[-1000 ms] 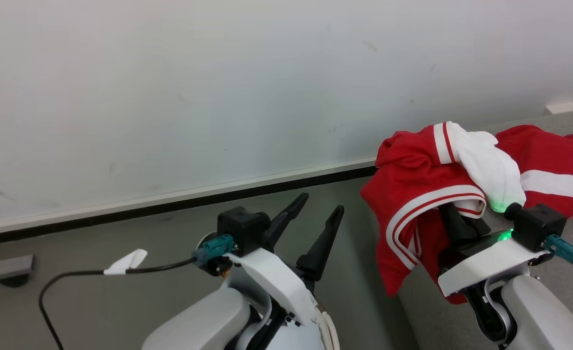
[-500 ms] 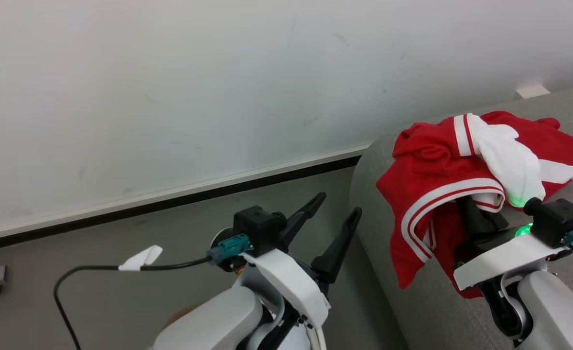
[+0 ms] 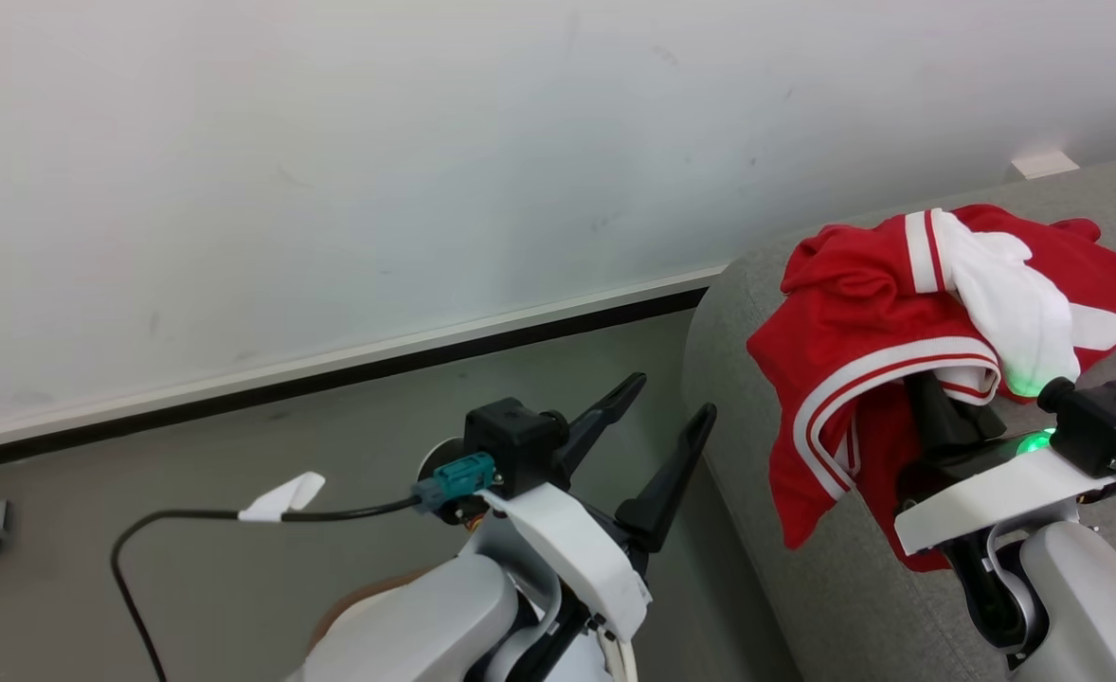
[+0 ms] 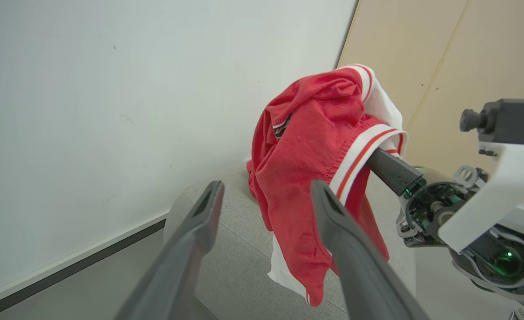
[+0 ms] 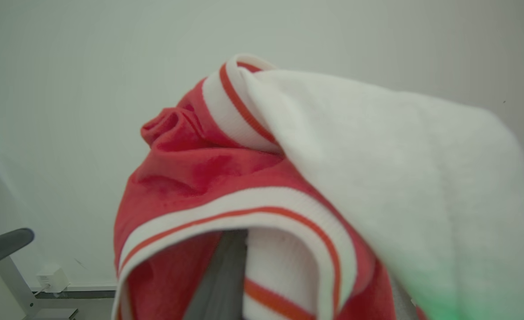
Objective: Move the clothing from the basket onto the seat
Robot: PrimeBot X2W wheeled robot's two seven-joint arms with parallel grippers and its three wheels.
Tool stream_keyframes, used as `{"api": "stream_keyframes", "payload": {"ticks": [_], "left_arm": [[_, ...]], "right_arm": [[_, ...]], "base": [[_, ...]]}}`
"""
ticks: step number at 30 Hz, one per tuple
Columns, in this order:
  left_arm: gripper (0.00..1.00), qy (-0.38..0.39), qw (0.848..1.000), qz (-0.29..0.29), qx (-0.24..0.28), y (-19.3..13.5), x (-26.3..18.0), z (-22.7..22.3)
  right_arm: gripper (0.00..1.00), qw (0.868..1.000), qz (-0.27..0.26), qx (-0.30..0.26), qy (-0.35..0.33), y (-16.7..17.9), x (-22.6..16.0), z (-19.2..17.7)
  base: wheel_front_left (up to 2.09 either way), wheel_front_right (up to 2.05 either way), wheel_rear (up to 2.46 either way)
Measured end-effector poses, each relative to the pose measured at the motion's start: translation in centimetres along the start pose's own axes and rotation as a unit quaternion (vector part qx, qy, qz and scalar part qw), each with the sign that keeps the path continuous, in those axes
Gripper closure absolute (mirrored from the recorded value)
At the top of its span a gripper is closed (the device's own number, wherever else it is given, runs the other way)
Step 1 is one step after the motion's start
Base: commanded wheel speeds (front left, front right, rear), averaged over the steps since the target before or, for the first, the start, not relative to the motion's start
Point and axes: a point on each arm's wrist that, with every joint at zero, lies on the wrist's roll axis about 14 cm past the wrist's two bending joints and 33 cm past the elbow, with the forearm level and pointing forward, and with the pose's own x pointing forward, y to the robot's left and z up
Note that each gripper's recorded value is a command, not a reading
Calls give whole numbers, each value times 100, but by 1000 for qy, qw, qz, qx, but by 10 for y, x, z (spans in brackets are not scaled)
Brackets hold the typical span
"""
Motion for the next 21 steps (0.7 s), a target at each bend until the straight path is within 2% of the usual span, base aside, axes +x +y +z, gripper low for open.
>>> {"api": "stream_keyframes", "payload": {"ticks": [7,12,21], "left_arm": [[0,-4,1000,-8,-2,4,6,3],[0,-7,1000,-16,-4,14,15,3],[0,-18,999,-35,-20,46,35,-6]], "right_arm": [[100,1000,-13,3,-2,-11,9,-3],[100,1000,-23,-7,-14,-26,32,4],[100,994,-65,-84,-34,-88,91,18]], "base": [[0,0,0],[0,0,0],[0,0,0]]}}
